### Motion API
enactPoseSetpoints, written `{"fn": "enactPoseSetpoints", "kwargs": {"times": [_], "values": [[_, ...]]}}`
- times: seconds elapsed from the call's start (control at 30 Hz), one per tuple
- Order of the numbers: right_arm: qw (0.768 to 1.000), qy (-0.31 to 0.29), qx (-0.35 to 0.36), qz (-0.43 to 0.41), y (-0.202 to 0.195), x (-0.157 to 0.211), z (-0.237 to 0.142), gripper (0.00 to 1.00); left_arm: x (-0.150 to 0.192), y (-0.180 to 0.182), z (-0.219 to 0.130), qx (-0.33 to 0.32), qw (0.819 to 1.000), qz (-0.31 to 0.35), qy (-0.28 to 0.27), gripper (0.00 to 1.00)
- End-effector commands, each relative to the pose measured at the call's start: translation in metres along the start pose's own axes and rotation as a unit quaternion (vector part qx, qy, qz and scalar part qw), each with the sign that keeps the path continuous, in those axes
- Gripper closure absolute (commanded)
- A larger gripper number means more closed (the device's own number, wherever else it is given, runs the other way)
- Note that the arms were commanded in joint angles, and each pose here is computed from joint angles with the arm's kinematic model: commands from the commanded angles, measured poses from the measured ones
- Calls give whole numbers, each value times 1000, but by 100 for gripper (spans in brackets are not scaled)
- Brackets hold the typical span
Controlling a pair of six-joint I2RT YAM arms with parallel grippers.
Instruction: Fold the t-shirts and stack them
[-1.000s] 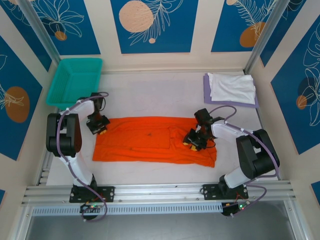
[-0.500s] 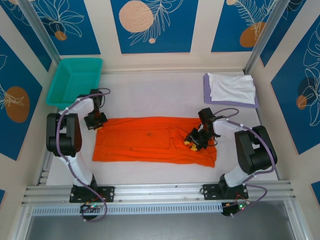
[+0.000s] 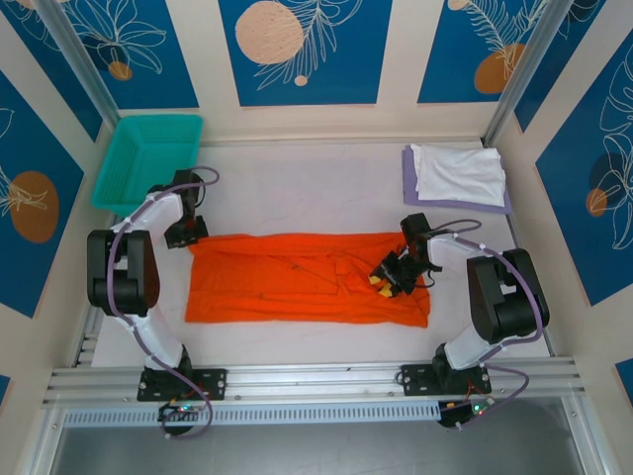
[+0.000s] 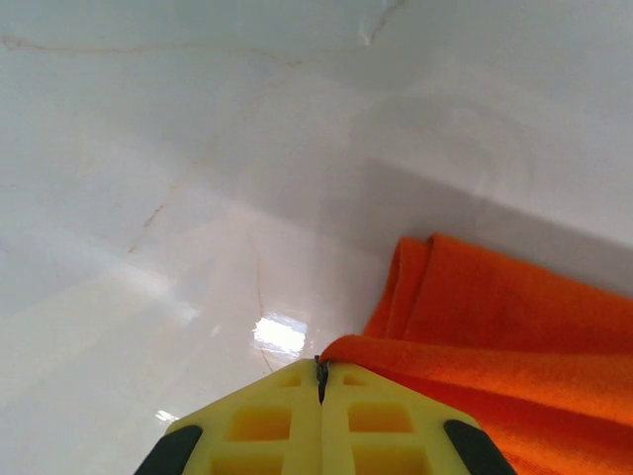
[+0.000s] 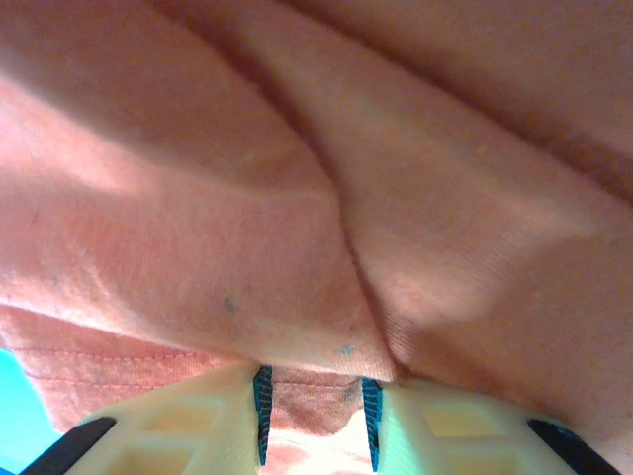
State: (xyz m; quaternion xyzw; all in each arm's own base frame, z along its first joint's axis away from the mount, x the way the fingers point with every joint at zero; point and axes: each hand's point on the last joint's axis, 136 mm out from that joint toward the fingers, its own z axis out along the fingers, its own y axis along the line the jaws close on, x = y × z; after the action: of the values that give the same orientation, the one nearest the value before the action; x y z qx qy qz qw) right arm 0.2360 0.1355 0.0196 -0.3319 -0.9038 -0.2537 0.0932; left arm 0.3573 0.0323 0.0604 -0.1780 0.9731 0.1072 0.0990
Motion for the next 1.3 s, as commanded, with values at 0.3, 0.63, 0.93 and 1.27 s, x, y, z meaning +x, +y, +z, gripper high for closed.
{"fn": "enactPoseSetpoints", "kwargs": {"times": [0.3,0.63,0.93,1.27], "values": [[1000,-22,6,18,-13,-7,-12,55,11,9,5,-38,999,11,29,53],[998,-48,-25,-19,12,-11,-33,51,19,-33,-33,113,990,-70,56,37],[996,-71,-39,-47,34,-27,-46,54,67,-43,-24,156,954,-212,146,28],[994,-72,-46,-60,49,-41,-46,60,51,-48,-2,165,936,-284,125,55]]}}
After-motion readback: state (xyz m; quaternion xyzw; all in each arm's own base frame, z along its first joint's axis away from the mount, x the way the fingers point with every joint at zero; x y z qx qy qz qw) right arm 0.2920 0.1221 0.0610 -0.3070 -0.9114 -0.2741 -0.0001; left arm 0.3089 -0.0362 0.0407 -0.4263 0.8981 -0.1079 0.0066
